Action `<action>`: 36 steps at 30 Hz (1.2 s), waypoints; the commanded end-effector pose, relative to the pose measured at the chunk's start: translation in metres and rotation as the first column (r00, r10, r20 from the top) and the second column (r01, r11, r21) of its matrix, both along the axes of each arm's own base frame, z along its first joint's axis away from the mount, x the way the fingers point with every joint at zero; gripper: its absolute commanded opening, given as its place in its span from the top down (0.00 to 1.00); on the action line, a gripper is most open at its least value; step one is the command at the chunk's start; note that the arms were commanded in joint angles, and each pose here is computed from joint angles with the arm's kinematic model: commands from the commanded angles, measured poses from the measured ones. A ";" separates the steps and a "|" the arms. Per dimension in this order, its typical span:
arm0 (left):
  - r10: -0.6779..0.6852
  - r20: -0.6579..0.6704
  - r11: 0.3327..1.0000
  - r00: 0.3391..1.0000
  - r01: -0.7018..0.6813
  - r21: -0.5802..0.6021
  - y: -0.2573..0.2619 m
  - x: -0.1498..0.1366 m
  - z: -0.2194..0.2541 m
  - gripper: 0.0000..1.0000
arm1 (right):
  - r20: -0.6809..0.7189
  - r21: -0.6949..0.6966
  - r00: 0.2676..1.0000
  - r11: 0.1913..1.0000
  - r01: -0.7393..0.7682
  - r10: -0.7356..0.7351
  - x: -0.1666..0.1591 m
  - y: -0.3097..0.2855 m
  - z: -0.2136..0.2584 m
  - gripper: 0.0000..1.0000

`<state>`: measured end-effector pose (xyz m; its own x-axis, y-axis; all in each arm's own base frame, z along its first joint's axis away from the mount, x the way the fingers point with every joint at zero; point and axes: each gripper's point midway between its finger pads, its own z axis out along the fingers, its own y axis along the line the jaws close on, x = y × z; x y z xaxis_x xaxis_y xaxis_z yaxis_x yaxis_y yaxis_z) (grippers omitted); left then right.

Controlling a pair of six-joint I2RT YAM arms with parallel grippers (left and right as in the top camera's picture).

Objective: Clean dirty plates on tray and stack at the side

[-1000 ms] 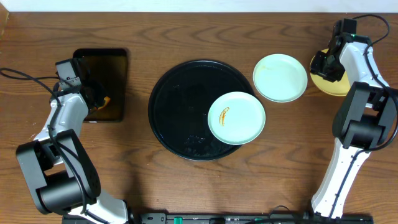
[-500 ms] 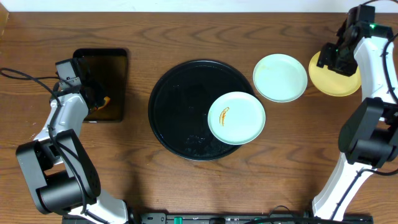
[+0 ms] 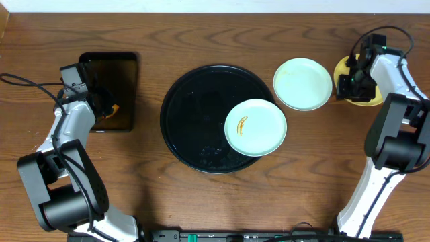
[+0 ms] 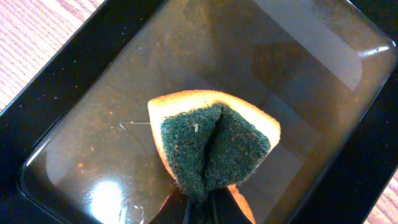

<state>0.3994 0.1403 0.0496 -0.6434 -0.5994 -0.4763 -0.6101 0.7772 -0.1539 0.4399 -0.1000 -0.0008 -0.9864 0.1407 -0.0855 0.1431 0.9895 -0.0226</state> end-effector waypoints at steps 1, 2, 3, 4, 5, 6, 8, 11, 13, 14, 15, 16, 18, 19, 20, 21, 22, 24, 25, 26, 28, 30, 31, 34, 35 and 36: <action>-0.011 -0.011 1.000 1.000 0.011 0.007 0.001 -0.001 -0.002 0.92 | -0.019 0.002 0.999 0.999 -0.051 0.051 -0.007 -0.001 -0.011 0.53; -0.011 -0.010 1.000 1.000 0.011 0.007 0.001 -0.001 -0.002 0.92 | -0.024 -0.008 0.998 0.999 -0.050 0.050 -0.009 -0.002 -0.013 0.57; -0.011 -0.010 1.000 1.000 0.011 0.007 0.001 -0.001 -0.002 0.93 | -0.031 -0.014 0.998 0.999 -0.050 0.049 -0.011 -0.003 -0.015 0.68; -0.011 -0.010 1.000 1.000 0.011 0.007 0.001 -0.001 -0.002 0.92 | -0.035 -0.013 0.998 0.999 -0.049 0.048 -0.013 -0.003 -0.016 0.73; -0.011 -0.010 1.000 1.000 0.011 0.007 0.001 -0.001 -0.002 0.92 | -0.038 -0.012 0.998 0.999 -0.044 0.044 -0.014 -0.003 -0.018 0.87; -0.011 -0.010 1.000 1.000 0.011 0.007 0.001 -0.001 -0.002 0.93 | -0.039 -0.011 0.999 0.999 -0.032 0.031 -0.015 -0.002 -0.019 0.99; -0.011 -0.010 1.000 1.000 0.011 0.007 0.001 -0.001 -0.002 0.92 | -0.036 -0.007 0.999 1.000 0.025 -0.025 -0.015 -0.002 -0.018 0.99; -0.011 -0.010 1.000 1.000 0.011 0.007 0.001 -0.001 -0.002 0.93 | -0.012 0.055 0.999 0.998 0.031 -0.031 -0.010 0.009 -0.012 0.99; -0.011 -0.010 1.000 1.000 0.011 0.007 0.001 -0.001 -0.002 0.92 | 0.021 0.116 0.999 0.993 0.021 -0.024 -0.004 0.020 -0.002 0.99; -0.011 -0.010 1.000 1.000 0.011 0.007 0.001 -0.001 -0.002 0.92 | 0.044 0.147 0.999 0.989 0.014 -0.021 -0.001 0.025 0.006 0.99; -0.011 -0.010 1.000 1.000 0.011 0.007 0.001 -0.001 -0.002 0.92 | 0.065 0.173 0.998 0.985 0.007 -0.019 0.003 0.030 0.013 0.99; -0.011 -0.010 1.000 1.000 0.011 0.007 0.001 -0.001 -0.002 0.93 | 0.095 0.205 0.995 0.979 -0.007 -0.013 0.006 0.037 0.023 0.99; -0.011 -0.011 1.000 1.000 0.011 0.007 0.001 -0.001 -0.002 0.92 | 0.152 0.263 0.988 0.964 -0.038 -0.003 0.012 0.049 0.044 0.99; -0.011 -0.011 1.000 1.000 0.011 0.007 0.001 -0.001 -0.002 0.92 | 0.183 0.288 0.983 0.956 -0.061 0.008 0.015 0.056 0.056 0.99; -0.011 -0.011 1.000 1.000 0.011 0.007 0.001 -0.001 -0.002 0.93 | 0.209 0.309 0.978 0.948 -0.079 0.013 0.017 0.062 0.066 0.99; -0.011 -0.011 1.000 1.000 0.011 0.007 0.001 -0.001 -0.002 0.93 | 0.241 0.326 0.970 0.940 -0.103 0.022 0.020 0.070 0.078 0.99; -0.011 -0.011 1.000 1.000 0.011 0.007 0.001 -0.001 -0.002 0.93 | 0.266 0.334 0.963 0.934 -0.125 0.033 0.021 0.075 0.087 0.99; -0.011 -0.010 1.000 1.000 0.011 0.007 0.001 -0.001 -0.002 0.92 | 0.313 0.336 0.948 0.927 -0.169 0.060 0.025 0.088 0.104 0.99; -0.011 -0.010 1.000 1.000 0.011 0.007 0.001 -0.001 -0.002 0.93 | 0.337 0.327 0.938 0.925 -0.193 0.077 0.027 0.096 0.112 0.99; -0.011 -0.010 1.000 1.000 0.011 0.007 0.001 -0.001 -0.002 0.92 | 0.353 0.320 0.931 0.923 -0.212 0.092 0.030 0.102 0.116 0.99; -0.011 -0.010 1.000 1.000 0.011 0.007 0.001 -0.001 -0.002 0.93 | 0.381 0.311 0.916 0.916 -0.254 0.125 0.035 0.119 0.120 0.99; -0.011 -0.011 1.000 1.000 0.011 0.007 0.001 -0.001 -0.002 0.92 | 0.394 0.308 0.906 0.907 -0.288 0.154 0.039 0.138 0.120 0.99; -0.011 -0.011 1.000 1.000 0.011 0.007 0.001 -0.002 -0.002 0.93 | 0.398 0.308 0.902 0.902 -0.303 0.167 0.041 0.147 0.118 0.99; -0.011 -0.013 1.000 1.000 0.011 0.006 0.001 -0.002 -0.002 0.92 | 0.410 0.295 0.890 0.894 -0.337 0.200 0.047 0.173 0.112 0.99; -0.011 -0.014 1.000 1.000 0.011 0.006 0.001 -0.002 -0.003 0.92 | 0.407 0.272 0.890 0.903 -0.331 0.204 0.050 0.179 0.108 0.99; -0.011 -0.014 1.000 1.000 0.011 0.006 0.001 -0.002 -0.003 0.92 | 0.404 0.249 0.891 0.912 -0.325 0.208 0.052 0.183 0.104 0.99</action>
<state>0.3991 0.1402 0.0495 -0.6442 -0.5996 -0.4749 -0.6106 0.7770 -0.1529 0.4906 0.0643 0.1185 -0.8840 -0.0460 -0.4652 -0.2053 0.9323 0.2978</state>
